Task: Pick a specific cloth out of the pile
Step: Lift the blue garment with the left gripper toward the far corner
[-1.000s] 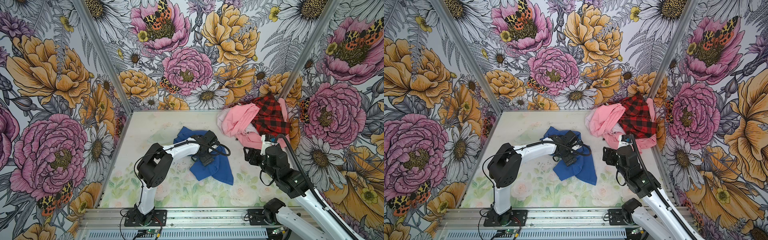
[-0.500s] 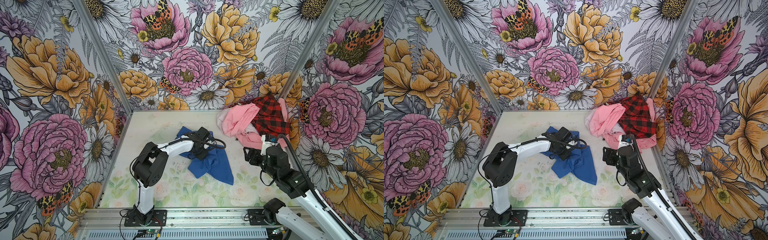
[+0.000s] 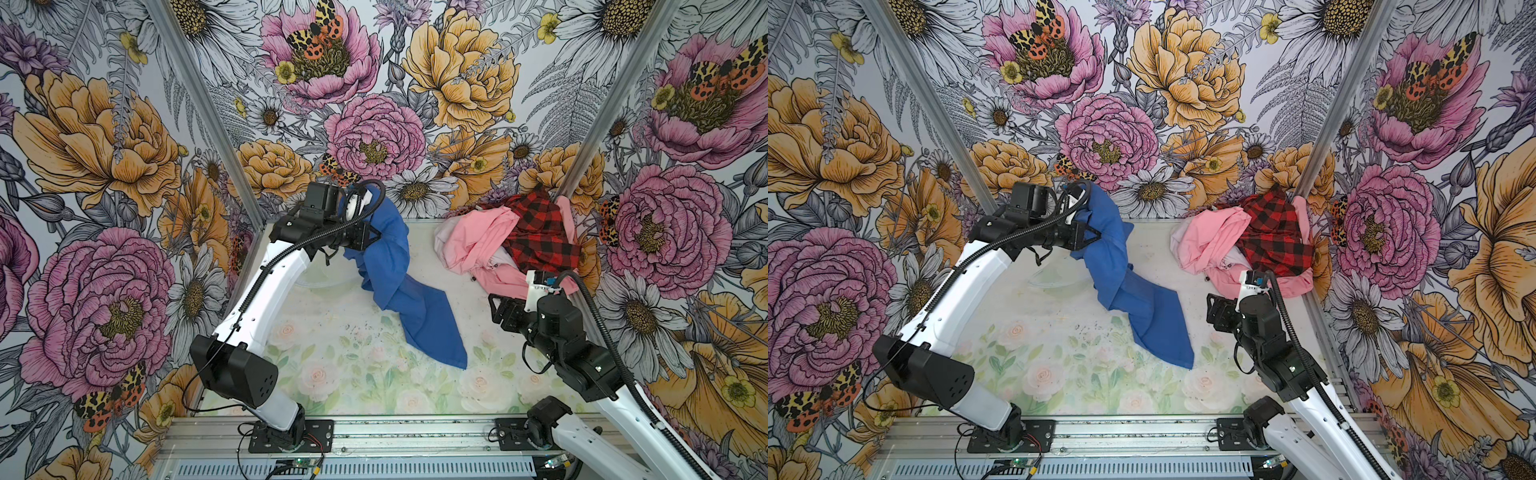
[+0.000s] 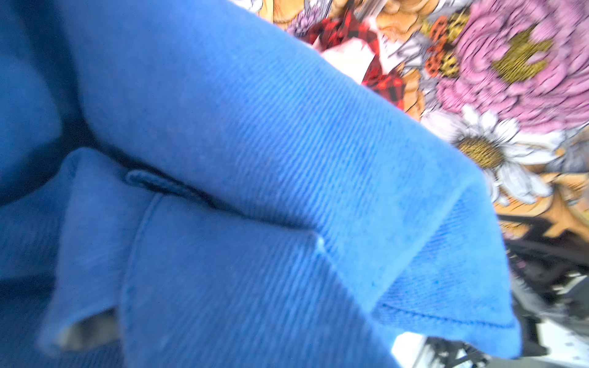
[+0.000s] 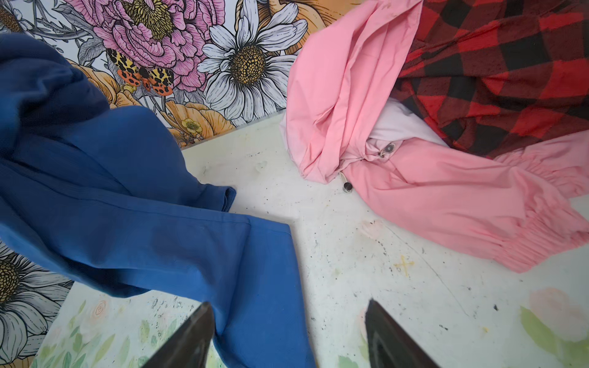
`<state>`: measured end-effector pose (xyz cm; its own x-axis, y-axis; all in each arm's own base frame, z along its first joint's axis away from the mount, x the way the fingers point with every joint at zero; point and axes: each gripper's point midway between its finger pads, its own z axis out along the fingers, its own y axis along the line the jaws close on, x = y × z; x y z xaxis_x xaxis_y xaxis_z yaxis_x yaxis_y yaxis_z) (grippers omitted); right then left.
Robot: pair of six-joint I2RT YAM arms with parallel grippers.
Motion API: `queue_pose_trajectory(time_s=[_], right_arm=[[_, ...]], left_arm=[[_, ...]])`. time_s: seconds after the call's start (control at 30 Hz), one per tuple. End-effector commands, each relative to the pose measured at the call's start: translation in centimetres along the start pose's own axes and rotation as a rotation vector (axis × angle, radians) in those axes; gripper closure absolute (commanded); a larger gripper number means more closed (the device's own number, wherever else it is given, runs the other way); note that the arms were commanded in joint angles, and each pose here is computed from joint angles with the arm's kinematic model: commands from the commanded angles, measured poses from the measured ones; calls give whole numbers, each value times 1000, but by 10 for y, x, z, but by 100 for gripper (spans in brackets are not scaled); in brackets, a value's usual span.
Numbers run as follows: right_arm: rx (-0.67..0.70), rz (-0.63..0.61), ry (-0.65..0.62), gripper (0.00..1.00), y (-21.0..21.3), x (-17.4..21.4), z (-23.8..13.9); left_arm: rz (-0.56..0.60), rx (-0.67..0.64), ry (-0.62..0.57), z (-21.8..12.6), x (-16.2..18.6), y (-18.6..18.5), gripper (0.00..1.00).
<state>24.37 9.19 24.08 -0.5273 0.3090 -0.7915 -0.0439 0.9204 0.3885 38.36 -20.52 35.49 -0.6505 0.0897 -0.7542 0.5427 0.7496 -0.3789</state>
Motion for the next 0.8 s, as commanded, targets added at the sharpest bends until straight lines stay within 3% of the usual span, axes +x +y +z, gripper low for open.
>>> queue_pose_trajectory(time_s=[0.0,0.2,0.47,0.6,0.77], right_arm=[[-13,1,-7,25,3,-4,-1],[-15,-6,1,25,7,-8,2],[-10,-2,9,25,9,-10,5],[-13,1,11,25,10,-10,6],[-9,-9,13,25,11,-11,7]], left_arm=[[-92,98,-200,-58,-63,-24,100],[-229,65,-426,-122,-123,-1,100],[-226,-41,-633,-186,-166,10,100],[-252,-126,-733,-219,-177,27,100],[-260,-207,-776,-235,-178,47,100]])
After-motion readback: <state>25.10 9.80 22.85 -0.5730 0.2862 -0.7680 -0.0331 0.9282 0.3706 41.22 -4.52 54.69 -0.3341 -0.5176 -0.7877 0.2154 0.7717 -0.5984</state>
